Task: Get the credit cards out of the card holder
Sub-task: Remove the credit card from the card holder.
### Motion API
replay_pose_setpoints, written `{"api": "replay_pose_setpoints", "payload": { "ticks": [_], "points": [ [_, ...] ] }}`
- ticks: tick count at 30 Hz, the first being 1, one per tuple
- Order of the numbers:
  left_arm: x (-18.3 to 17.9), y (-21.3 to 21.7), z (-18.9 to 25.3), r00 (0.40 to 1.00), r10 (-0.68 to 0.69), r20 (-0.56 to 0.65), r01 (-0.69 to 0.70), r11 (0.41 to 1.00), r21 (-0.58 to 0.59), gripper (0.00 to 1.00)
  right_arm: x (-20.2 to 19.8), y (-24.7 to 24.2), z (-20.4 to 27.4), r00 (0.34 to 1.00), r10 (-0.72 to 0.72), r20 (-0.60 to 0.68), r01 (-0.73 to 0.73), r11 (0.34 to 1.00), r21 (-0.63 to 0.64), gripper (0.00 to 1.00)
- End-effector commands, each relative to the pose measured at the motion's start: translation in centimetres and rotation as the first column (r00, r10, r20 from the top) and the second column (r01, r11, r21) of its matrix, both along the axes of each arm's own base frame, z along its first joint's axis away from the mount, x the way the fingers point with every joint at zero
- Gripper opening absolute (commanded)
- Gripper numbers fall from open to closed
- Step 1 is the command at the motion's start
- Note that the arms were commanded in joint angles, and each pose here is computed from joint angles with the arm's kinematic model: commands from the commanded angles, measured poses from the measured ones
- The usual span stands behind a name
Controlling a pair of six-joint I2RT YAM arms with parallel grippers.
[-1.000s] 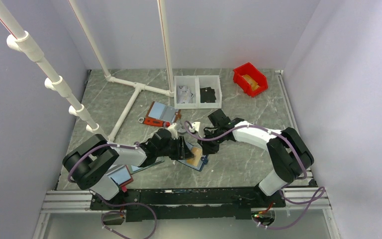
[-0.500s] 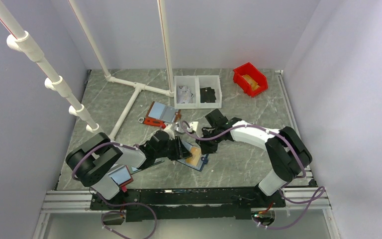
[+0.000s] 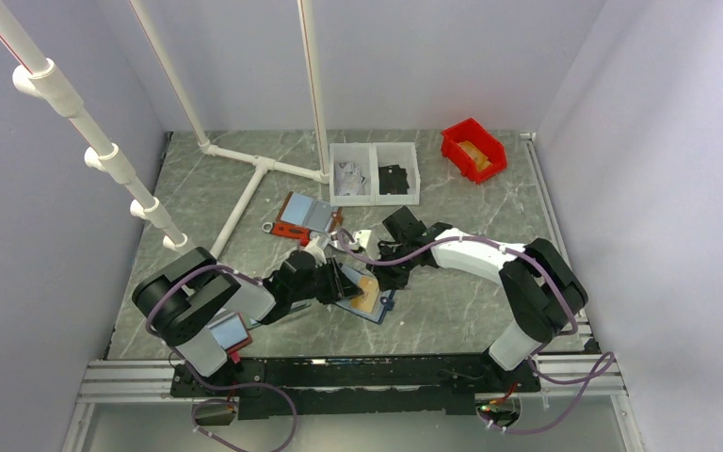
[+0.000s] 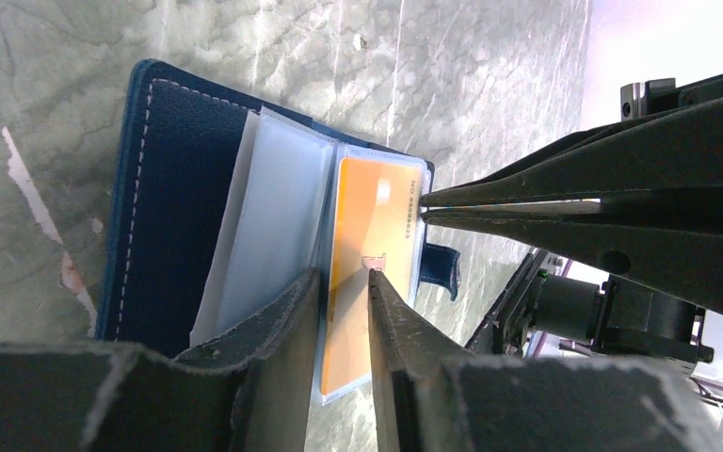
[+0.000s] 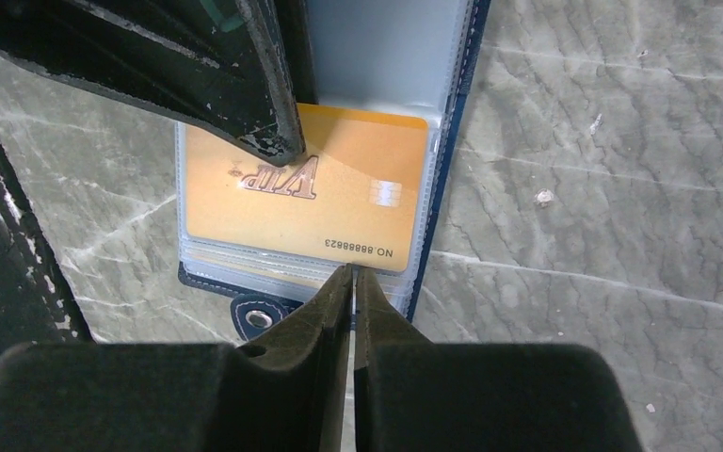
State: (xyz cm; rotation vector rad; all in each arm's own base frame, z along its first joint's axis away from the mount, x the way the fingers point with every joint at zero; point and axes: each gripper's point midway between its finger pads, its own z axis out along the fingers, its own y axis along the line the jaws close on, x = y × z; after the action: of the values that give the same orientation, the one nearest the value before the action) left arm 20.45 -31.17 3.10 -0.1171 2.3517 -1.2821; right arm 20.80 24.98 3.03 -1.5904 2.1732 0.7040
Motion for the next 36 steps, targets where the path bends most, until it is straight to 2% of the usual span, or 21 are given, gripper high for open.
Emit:
{"api": "replay_pose_setpoints", "payload": {
  "ticks": [1,5,11,19,23,28,36],
  "points": [
    [0.0,-0.6,0.9,1.000,-0.010,0.013,0.011,0.999,-0.052,0.29,0.8,1.2,0.0,1.000,-0.004,0.025,0.004,1.000,0.010,0.07],
    [0.0,-0.6,0.9,1.000,-0.010,0.010,0.011,0.999,-0.053,0.24,0.7,1.4,0.0,1.000,0.000,0.022,0.000,1.000,0.012,0.07],
    [-0.1,-0.7,1.1,1.000,-0.020,0.017,0.021,0.998,-0.062,0.00,0.9,1.3,0.0,1.000,-0.003,0.030,0.003,1.000,0.008,0.07],
    [-0.5,-0.1,2.1,0.997,-0.028,0.068,0.035,0.993,-0.111,0.00,1.1,1.4,1.2,0.999,0.002,0.044,-0.003,1.000,0.026,0.10],
    [-0.6,-0.4,3.3,0.990,-0.071,0.123,0.084,0.991,-0.108,0.00,0.3,1.8,3.3,0.999,0.048,0.015,-0.050,0.993,0.107,0.20],
    [-0.6,-0.2,4.1,0.972,-0.117,0.205,0.122,0.992,-0.010,0.00,0.0,1.7,5.5,0.998,0.068,-0.017,-0.064,0.980,0.188,0.33],
    [-0.4,0.9,6.5,0.924,-0.139,0.357,0.128,0.990,0.054,0.00,0.3,1.0,8.8,0.996,0.053,-0.067,-0.029,0.948,0.317,0.45]
  ]
}}
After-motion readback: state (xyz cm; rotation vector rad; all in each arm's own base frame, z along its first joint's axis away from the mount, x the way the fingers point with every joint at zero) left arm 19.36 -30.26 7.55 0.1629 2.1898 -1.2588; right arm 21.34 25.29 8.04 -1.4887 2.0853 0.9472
